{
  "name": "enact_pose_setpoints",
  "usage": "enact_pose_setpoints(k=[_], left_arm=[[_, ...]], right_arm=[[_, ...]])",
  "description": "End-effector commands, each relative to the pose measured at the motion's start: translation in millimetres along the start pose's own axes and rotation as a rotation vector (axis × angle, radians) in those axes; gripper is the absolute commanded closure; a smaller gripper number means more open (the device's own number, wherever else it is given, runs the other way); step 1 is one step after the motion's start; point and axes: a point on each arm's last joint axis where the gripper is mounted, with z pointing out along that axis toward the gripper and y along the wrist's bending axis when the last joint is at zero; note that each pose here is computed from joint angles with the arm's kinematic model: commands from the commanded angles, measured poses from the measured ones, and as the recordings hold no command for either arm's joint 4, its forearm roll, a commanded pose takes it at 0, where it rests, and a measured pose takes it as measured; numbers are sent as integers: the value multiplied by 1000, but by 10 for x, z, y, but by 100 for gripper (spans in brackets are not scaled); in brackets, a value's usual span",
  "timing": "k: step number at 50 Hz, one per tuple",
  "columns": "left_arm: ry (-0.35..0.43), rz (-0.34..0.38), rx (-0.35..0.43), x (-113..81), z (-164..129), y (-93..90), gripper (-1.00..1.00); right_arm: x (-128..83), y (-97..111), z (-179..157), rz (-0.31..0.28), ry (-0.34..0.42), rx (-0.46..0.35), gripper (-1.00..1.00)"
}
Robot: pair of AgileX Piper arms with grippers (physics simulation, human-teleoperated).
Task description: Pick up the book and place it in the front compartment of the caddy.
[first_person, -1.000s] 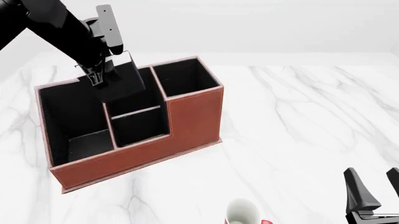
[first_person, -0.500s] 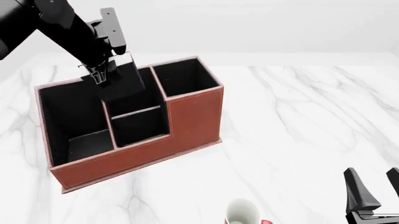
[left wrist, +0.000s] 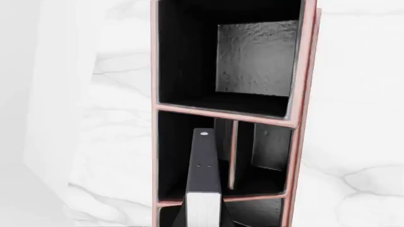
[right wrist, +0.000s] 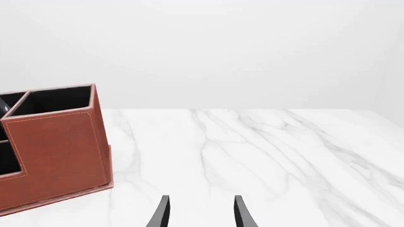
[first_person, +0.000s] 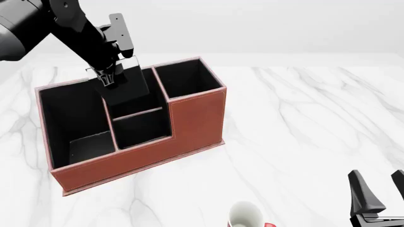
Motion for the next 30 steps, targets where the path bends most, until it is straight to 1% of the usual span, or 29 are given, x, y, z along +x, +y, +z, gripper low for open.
enact_pose_setpoints(k=[1, 5, 7, 10, 12, 19, 21, 22, 25, 26, 30], left_arm=[[8, 19, 8, -7, 63, 12, 100], [15, 18, 15, 3, 99, 12, 100], [11, 14, 20, -37, 123, 1, 100], [18, 14, 18, 4, 128, 27, 100], [16, 11, 27, -40, 167, 6, 100], [18, 6, 34, -69, 221, 9, 100], [22, 8, 34, -48, 238, 28, 100], [22, 4, 41, -77, 266, 11, 100], [28, 1, 44, -55, 293, 24, 100], [32, 6, 42, -20, 285, 39, 100], [35, -1, 51, -55, 353, 38, 100]], right_arm=[[2, 0, 0, 0, 0, 0, -100], [2, 0, 0, 1, 0, 0, -100], [2, 0, 0, 0, 0, 0, -100], [2, 0, 0, 0, 0, 0, -100], [2, 0, 0, 0, 0, 0, -100], [2, 0, 0, 0, 0, 0, -100], [2, 0, 0, 1, 0, 0, -100], [2, 0, 0, 0, 0, 0, -100], [2, 0, 0, 0, 0, 0, -100], [2, 0, 0, 1, 0, 0, -100], [2, 0, 0, 1, 0, 0, -100]])
